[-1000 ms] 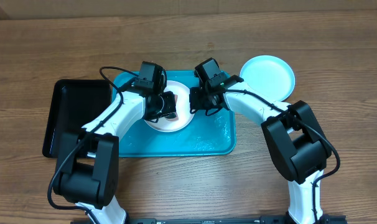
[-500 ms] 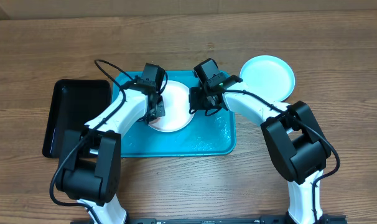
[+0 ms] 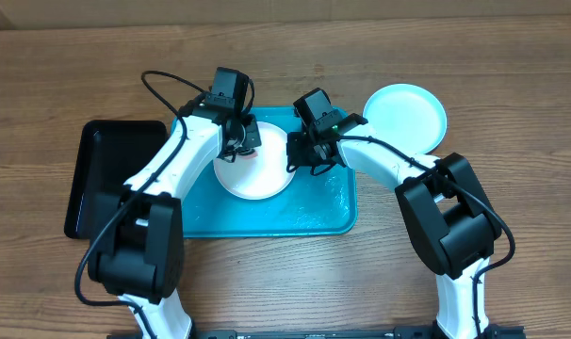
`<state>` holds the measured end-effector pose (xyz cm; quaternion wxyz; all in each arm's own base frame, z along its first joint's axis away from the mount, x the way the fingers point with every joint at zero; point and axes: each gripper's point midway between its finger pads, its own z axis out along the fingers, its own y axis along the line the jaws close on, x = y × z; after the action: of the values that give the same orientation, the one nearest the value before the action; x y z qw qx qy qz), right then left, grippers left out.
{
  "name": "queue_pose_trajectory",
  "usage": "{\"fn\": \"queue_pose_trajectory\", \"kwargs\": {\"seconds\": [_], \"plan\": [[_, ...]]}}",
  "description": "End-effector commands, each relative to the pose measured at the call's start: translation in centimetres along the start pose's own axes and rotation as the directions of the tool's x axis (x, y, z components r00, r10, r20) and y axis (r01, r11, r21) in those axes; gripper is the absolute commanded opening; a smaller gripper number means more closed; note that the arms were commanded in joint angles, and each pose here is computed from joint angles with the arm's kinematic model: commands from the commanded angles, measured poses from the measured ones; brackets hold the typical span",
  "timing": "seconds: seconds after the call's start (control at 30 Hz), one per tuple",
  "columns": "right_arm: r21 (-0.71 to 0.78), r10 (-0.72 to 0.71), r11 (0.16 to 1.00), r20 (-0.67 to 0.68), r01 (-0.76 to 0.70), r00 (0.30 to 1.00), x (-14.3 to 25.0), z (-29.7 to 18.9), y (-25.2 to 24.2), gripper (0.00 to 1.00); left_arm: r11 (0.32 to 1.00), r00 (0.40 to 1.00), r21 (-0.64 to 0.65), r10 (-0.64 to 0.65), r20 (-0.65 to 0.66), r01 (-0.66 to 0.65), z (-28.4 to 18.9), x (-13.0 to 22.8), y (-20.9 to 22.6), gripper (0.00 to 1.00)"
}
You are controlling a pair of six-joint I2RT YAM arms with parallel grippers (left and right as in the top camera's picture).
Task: Clean dirty plates on tray and stack at the side
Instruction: 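Scrub the white plate with the sponge in the left gripper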
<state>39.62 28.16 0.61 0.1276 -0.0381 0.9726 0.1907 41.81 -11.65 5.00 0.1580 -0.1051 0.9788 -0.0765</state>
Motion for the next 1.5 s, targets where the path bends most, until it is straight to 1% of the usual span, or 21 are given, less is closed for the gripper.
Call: {"fn": "queue_pose_trajectory", "kwargs": {"seconds": [0.0,0.17,0.2,0.27,0.3,0.4,0.5,0.63,0.7,0.8,0.9,0.97,1.03,1.1,1.13,1.17,1.33,1.47], "plan": [[0.100,0.018,0.995,-0.007,-0.017,1.000,0.6,1.3,-2.7,0.04,0.996,0.995,0.075,-0.035,-0.092,0.041,2.1,1.8,-1.7,0.04],[0.101,0.018,0.995,-0.009,-0.017,1.000,0.7,1.3,-2.8,0.04,0.998,0.987,0.027,-0.052,-0.155,0.057,5.2,3.5,-1.1,0.04],[0.102,0.019,0.995,-0.010,-0.018,1.000,0.7,1.3,-2.8,0.04,0.998,0.986,0.007,-0.053,-0.156,0.054,5.6,3.6,-0.7,0.04],[0.103,0.019,0.995,-0.011,-0.018,1.000,0.7,1.3,-2.8,0.04,0.996,0.989,-0.074,-0.054,-0.135,0.044,6.3,3.5,0.9,0.04],[0.104,0.019,0.994,-0.012,-0.018,1.000,0.8,1.3,-2.8,0.04,0.990,0.992,-0.134,-0.057,-0.116,0.041,6.2,3.2,2.2,0.04],[0.106,0.020,0.994,-0.016,-0.018,1.000,0.9,1.3,-2.9,0.04,0.964,0.996,-0.262,-0.055,-0.074,0.034,5.5,2.5,4.9,0.04],[0.107,0.020,0.994,-0.017,-0.018,1.000,0.9,1.3,-2.9,0.04,0.919,0.998,-0.392,-0.046,-0.036,0.028,4.3,1.7,7.5,0.04],[0.107,0.017,0.994,-0.018,-0.015,1.000,0.9,1.3,-2.9,0.04,0.861,1.000,-0.508,-0.022,0.001,0.020,2.4,0.4,9.5,0.04],[0.107,0.017,0.994,-0.018,-0.015,1.000,0.9,1.3,-2.9,0.04,0.847,1.000,-0.532,-0.015,0.011,0.019,1.6,-0.3,9.7,0.04],[0.107,0.017,0.994,-0.017,-0.016,1.000,0.9,1.3,-2.9,0.04,0.855,1.000,-0.518,-0.019,0.014,0.024,0.6,-1.3,8.9,0.04],[0.106,0.017,0.994,-0.016,-0.015,1.000,0.9,1.3,-2.9,0.04,0.906,0.999,-0.421,-0.037,0.003,0.035,0.4,-2.0,6.5,0.04],[0.106,0.017,0.994,-0.015,-0.015,1.000,0.8,1.3,-2.9,0.04,0.951,0.998,-0.307,-0.053,-0.029,0.042,0.9,-1.8,4.0,0.04],[0.104,0.016,0.994,-0.012,-0.015,1.000,0.8,1.3,-2.8,0.04,0.993,0.994,-0.115,-0.039,-0.101,0.027,1.6,-0.9,0.4,0.04],[0.101,0.015,0.995,-0.008,-0.014,1.000,0.7,1.3,-2.7,0.04,0.998,0.987,0.060,0.016,-0.158,-0.007,2.2,0.1,-2.8,0.04],[0.100,0.015,0.995,-0.006,-0.014,1.000,0.6,1.3,-2.7,0.04,0.994,0.984,0.105,0.026,-0.174,-0.007,2.4,0.5,-3.8,0.04],[0.100,0.015,0.995,-0.006,-0.014,1.000,0.6,1.3,-2.7,0.04,0.993,0.983,0.118,0.032,-0.183,-0.010,2.7,0.9,-4.2,0.04],[0.101,0.015,0.995,-0.007,-0.014,1.000,0.6,1.3,-2.7,0.04,0.995,0.971,0.095,0.053,-0.234,-0.031,4.2,2.9,-4.4,0.04],[0.101,0.015,0.995,-0.007,-0.014,1.000,0.6,1.3,-2.7,0.04,0.999,0.964,-0.004,0.042,-0.261,-0.044,4.9,3.8,-2.4,0.04]]}}
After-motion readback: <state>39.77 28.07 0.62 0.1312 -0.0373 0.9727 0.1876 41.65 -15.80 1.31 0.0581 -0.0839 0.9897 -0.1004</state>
